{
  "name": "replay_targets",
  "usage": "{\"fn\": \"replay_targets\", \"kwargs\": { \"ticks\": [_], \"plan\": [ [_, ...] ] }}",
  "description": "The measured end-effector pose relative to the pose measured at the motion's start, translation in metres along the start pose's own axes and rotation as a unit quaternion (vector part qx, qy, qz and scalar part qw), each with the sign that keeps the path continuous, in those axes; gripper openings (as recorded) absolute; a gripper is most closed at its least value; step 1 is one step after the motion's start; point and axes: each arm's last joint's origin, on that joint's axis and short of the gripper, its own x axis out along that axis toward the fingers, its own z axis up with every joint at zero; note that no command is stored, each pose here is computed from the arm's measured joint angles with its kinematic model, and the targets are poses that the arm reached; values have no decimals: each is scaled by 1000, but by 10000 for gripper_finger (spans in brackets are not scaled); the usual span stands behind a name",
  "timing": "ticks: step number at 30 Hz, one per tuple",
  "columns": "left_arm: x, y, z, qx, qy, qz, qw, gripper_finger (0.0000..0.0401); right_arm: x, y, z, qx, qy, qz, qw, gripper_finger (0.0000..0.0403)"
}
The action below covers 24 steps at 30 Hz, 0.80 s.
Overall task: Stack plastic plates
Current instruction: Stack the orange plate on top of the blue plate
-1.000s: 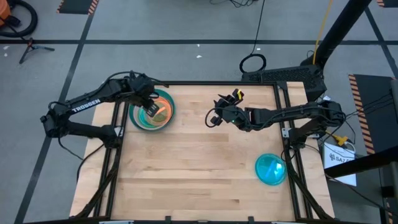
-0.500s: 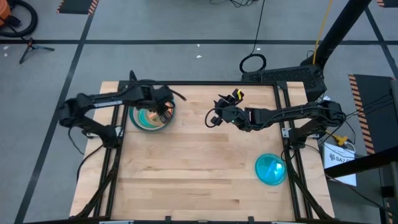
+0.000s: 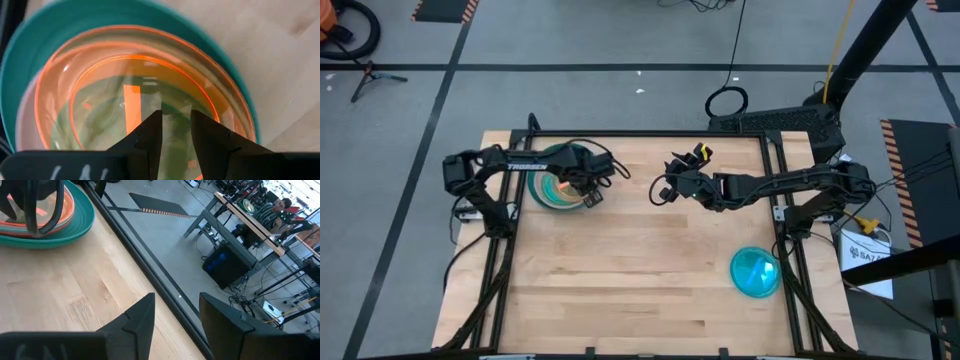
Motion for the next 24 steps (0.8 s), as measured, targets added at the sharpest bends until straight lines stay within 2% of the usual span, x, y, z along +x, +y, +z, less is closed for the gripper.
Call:
{"fn": "replay_targets", "kwargs": {
  "ticks": [5, 11, 16, 24],
  "plan": [
    [2, 1, -5, 4, 27, 11, 1000, 108, 0, 0, 0, 4, 1, 0, 1000, 146],
    [0, 5, -16, 4, 77, 57, 995, 108, 0, 0, 0, 4, 1, 0, 1000, 146],
    [-1, 7, -22, 8, 108, 66, 992, 108, 0, 0, 0, 4, 1, 0, 1000, 146],
    [-2, 3, -20, 13, 94, 62, 994, 108, 0, 0, 0, 3, 2, 0, 1000, 146]
  ]
}}
